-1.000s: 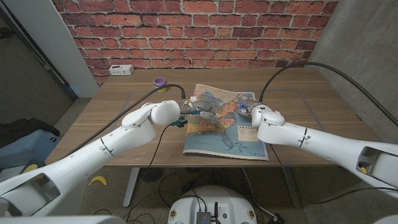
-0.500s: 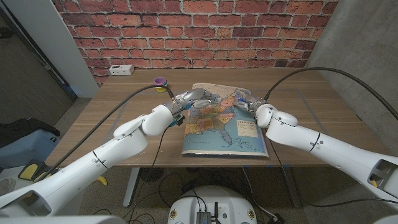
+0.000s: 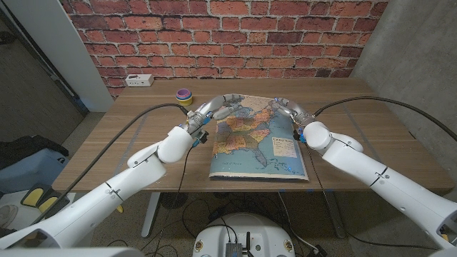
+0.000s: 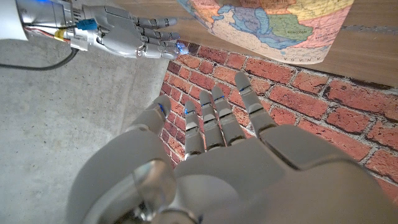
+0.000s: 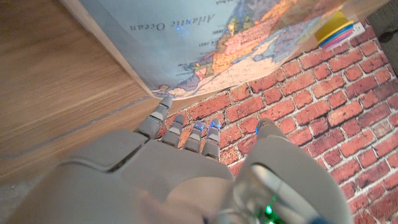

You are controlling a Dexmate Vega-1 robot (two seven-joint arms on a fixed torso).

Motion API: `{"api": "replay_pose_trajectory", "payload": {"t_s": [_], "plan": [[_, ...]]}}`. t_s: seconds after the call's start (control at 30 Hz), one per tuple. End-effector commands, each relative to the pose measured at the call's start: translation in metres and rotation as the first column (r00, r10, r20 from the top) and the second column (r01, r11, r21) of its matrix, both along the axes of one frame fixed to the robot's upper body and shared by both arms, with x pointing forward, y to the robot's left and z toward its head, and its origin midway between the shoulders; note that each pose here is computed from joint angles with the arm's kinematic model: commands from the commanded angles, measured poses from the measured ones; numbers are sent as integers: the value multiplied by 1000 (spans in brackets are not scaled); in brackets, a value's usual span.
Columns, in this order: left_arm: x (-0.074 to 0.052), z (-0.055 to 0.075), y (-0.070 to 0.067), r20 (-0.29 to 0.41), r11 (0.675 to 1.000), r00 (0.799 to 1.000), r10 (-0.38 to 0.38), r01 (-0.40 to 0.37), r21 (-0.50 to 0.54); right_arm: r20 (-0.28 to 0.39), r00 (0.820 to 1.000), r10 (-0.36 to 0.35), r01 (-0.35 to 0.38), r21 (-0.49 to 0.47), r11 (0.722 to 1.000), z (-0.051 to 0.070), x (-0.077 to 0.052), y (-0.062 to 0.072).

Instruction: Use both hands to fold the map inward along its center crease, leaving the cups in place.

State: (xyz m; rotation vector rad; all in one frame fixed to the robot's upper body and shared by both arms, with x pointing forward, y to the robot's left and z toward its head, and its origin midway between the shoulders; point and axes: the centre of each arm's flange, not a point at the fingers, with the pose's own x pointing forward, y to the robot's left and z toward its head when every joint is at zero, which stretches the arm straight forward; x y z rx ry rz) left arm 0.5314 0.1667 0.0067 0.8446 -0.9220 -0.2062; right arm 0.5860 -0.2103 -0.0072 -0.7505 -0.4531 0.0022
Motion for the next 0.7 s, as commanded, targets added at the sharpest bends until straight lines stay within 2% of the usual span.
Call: {"api": "replay_pose_trajectory", "payload": {"t_s": [0.03,0.27,0.5,0.7], "plan": [[9,-5,24,16,974,993,-114,115,-198,122,983,137,-163,231,959,5,-8,-16],[14,-6,35,-11,956,986,-164,156,-248,154,973,173,-213,301,929,2,-10,-19],[25,-10,46,-44,927,968,-247,223,-303,189,960,204,-262,370,891,-3,-13,-19],[33,-13,62,-48,888,948,-314,276,-367,214,951,223,-296,425,855,-10,-20,-18]]}}
